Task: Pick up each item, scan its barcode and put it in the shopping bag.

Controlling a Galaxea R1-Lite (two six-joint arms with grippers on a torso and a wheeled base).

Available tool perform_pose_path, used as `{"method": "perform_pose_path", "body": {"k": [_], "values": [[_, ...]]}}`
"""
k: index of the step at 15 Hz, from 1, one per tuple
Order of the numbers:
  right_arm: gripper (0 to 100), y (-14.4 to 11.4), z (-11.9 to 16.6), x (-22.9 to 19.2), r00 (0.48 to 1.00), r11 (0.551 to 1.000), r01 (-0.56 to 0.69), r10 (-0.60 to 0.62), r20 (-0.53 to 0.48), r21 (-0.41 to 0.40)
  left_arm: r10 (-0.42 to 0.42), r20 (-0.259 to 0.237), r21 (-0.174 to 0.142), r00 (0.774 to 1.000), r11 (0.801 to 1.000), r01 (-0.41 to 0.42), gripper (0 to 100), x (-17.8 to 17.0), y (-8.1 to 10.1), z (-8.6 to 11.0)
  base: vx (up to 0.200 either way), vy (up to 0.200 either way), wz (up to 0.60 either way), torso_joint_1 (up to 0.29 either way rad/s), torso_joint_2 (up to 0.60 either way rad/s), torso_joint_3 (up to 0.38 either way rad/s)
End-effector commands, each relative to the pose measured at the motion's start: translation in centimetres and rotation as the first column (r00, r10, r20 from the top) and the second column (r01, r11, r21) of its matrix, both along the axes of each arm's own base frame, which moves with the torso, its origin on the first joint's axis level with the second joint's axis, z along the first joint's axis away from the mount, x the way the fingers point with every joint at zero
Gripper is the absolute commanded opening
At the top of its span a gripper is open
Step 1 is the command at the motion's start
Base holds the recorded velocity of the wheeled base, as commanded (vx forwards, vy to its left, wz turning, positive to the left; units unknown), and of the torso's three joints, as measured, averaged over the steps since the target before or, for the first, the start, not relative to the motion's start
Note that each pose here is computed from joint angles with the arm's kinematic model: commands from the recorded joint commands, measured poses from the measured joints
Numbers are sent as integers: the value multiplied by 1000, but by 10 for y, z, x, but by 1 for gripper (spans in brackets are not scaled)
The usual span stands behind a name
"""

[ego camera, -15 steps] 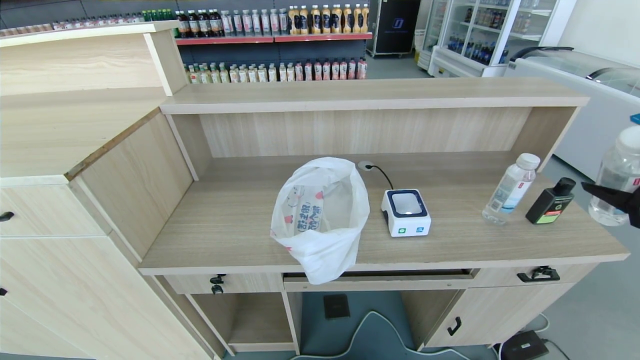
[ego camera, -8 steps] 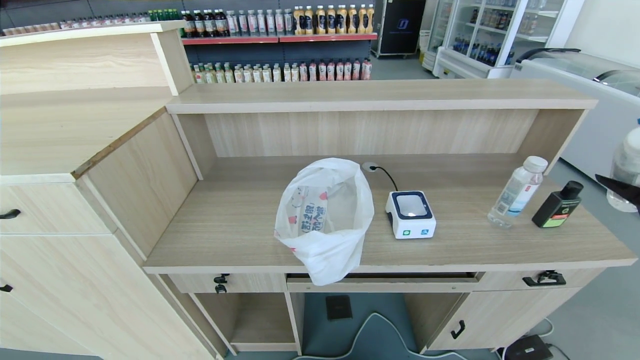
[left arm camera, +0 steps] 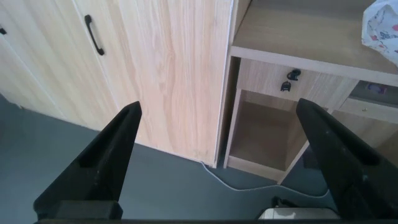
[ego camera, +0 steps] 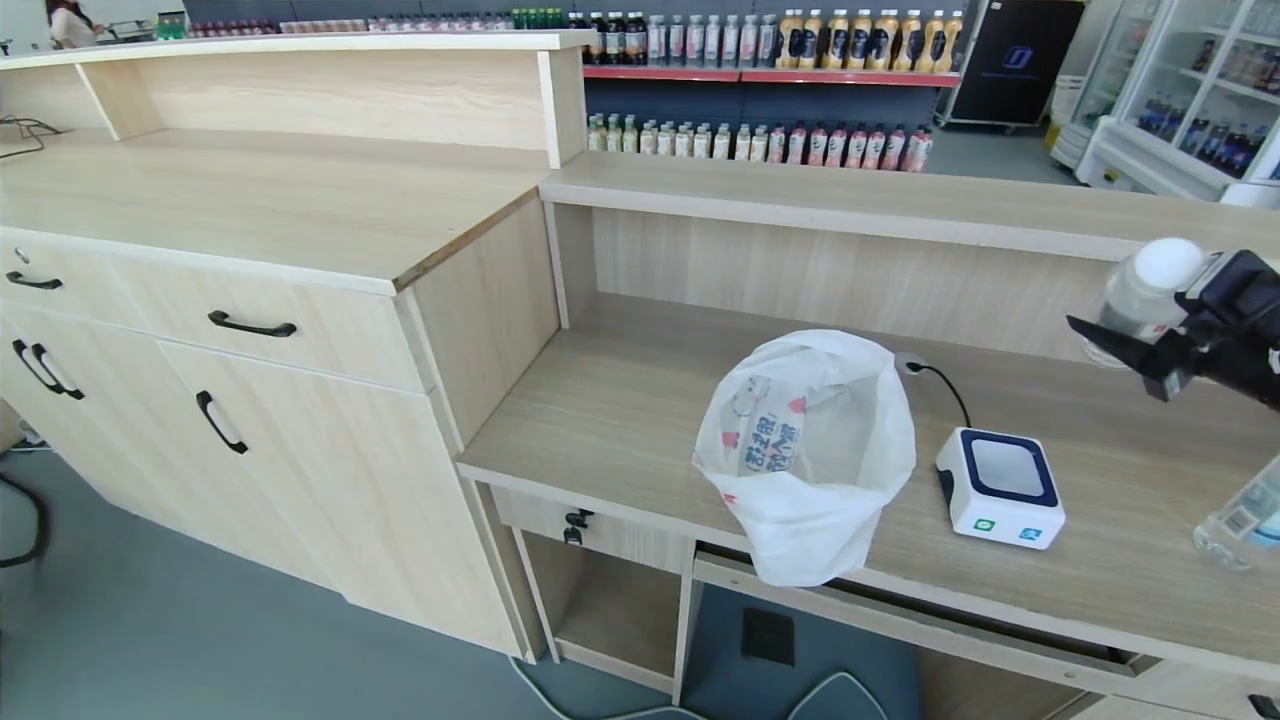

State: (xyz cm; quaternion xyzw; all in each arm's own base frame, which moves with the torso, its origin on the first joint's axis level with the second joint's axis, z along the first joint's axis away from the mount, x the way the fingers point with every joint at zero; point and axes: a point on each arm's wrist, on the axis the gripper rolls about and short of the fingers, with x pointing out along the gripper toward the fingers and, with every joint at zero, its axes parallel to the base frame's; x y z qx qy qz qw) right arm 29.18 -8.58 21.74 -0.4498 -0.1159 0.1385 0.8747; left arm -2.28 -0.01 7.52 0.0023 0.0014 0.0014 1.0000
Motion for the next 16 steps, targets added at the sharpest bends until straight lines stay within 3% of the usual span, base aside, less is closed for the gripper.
{"method": "perform_pose_path", "body": {"k": [1,4,16], "values": [[0,2,-26,17,996,998,-47,49,-68,34,-1,0,0,1000,1000,1,100,0,0,0,0,0,0,0,0,0],[0,0,-43,26,980,983,-181,182,-74,27,0,0,0,1000,1000,0,100,0,0,0,0,0,0,0,0,0],[0,-3,-82,41,963,963,-264,259,-69,-59,-1,0,0,1000,1000,1,100,0,0,0,0,0,0,0,0,0]]}}
